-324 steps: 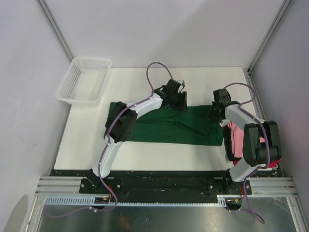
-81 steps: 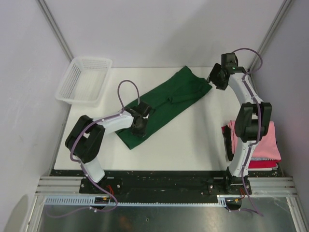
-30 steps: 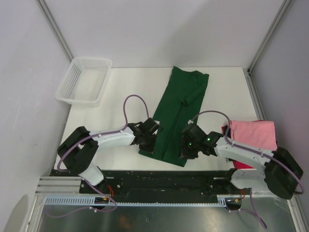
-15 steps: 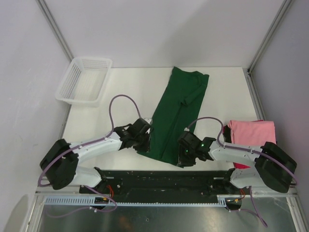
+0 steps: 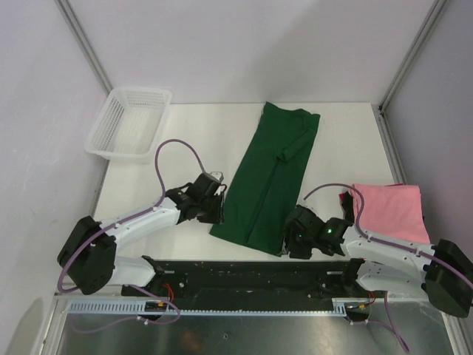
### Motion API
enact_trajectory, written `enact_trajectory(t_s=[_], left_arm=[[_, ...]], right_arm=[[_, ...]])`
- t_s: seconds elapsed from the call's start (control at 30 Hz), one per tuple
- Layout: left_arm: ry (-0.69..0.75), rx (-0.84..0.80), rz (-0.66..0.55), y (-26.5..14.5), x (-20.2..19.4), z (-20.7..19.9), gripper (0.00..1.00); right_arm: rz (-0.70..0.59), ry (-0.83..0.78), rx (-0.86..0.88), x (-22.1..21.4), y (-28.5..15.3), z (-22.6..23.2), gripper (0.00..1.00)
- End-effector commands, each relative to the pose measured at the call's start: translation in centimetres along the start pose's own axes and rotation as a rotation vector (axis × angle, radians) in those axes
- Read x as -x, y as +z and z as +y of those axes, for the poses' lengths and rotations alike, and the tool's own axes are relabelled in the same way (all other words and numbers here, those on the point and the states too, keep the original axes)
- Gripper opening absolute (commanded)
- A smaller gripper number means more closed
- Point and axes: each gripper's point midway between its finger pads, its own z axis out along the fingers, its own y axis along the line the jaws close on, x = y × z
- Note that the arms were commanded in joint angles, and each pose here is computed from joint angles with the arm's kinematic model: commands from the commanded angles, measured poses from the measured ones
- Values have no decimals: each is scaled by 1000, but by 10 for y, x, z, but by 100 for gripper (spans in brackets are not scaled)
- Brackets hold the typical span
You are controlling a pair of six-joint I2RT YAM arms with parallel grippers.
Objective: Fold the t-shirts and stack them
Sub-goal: Rotate the tshirt 90 degrees, then grab the bottom of the folded rectangular tshirt with both arms
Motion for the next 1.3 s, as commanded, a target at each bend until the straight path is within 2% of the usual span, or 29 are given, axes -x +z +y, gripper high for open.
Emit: enact_trajectory(t_s=[0.0, 0.57, 0.8, 1.03, 1.13, 1.27], left_arm=[[13, 51, 3, 4, -1, 16, 39], [-2, 84, 38, 11, -15, 30, 40], [-16, 86, 39, 13, -21, 33, 40], [3, 67, 18, 8, -22, 27, 40], [25, 35, 23, 6, -26, 15, 41], [60, -15, 38, 5, -35, -6, 43]], right_arm=[[-14, 45, -15, -3, 11, -10, 50], [-91, 176, 14, 4, 28, -18, 49], [-83, 201, -9, 1, 37, -23, 36], [-92, 218, -89, 4, 29, -48, 5], [-114, 236, -114, 10, 14, -67, 2], [-112, 254, -106, 9, 0, -83, 3]])
